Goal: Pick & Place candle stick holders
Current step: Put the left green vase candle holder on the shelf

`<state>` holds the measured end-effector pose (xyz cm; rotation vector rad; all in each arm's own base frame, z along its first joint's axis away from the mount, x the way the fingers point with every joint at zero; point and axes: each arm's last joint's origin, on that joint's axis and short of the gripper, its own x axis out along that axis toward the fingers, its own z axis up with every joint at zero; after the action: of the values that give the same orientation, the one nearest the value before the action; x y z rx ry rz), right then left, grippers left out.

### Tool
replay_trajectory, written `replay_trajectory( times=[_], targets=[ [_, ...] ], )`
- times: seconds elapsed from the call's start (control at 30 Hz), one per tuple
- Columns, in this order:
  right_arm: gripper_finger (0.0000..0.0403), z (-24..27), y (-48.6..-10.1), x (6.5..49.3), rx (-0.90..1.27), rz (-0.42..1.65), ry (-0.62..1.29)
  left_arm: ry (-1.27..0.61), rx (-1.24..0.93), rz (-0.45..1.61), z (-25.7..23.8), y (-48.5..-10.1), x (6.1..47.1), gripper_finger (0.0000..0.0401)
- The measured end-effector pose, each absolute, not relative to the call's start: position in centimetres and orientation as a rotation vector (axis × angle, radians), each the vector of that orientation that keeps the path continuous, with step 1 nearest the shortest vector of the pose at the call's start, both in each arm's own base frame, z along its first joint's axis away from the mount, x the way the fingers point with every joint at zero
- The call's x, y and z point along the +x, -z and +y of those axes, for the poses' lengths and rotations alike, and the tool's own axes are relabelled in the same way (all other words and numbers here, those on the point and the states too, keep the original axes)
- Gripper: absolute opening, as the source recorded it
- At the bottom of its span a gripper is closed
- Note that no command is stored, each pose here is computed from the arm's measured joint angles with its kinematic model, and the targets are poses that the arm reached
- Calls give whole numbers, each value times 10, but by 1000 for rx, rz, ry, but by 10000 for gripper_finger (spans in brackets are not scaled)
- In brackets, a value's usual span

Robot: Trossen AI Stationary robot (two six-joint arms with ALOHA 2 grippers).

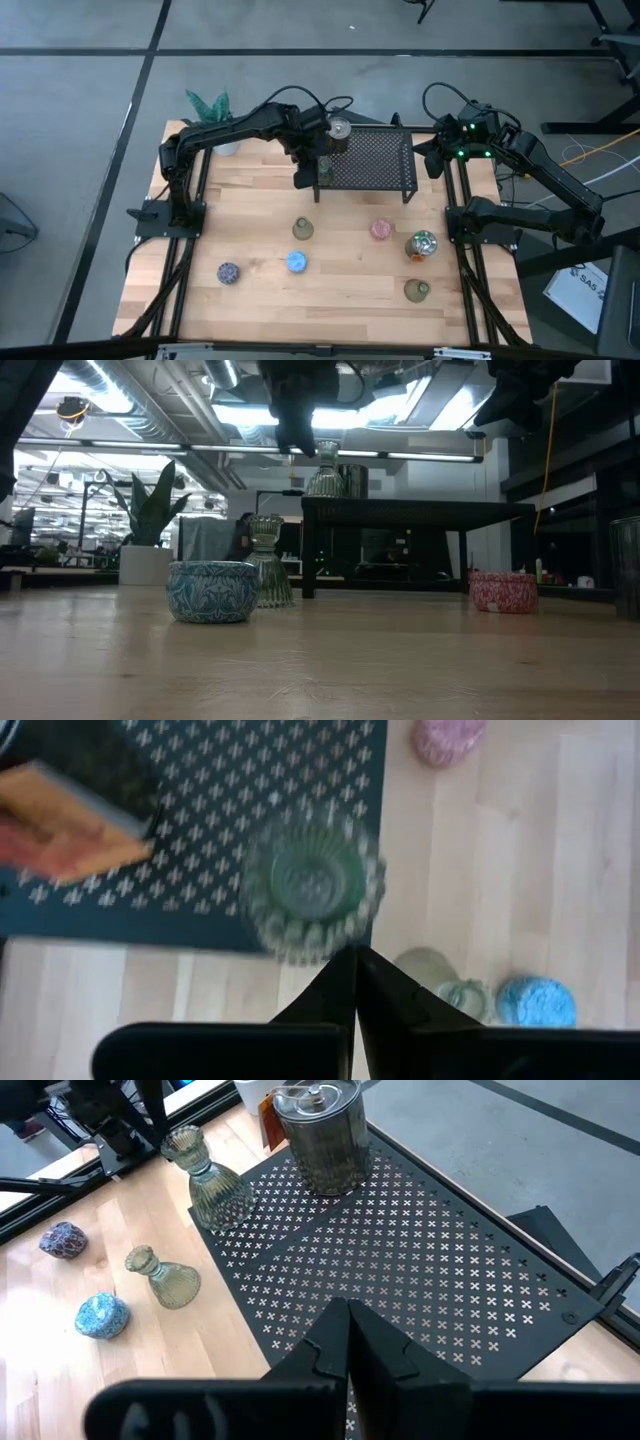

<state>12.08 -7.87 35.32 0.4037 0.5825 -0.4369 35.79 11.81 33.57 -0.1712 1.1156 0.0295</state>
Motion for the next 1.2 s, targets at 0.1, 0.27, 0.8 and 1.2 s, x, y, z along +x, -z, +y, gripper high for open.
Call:
replay_trajectory(
  times=[0.1,0.27,0.8,1.2],
  targets=[
    [7,-79,-353,121,403,583,437,-33,-158,1074,120,-337,362,2],
    [7,-79,-353,121,403,583,436,-49,-136,993,124,-341,368,2],
    [7,-80,-357,123,387,535,422,-98,-161,892,128,-362,359,2],
    [19,-80,-359,145,347,489,285,-164,-155,773,133,-405,319,2]
  ],
)
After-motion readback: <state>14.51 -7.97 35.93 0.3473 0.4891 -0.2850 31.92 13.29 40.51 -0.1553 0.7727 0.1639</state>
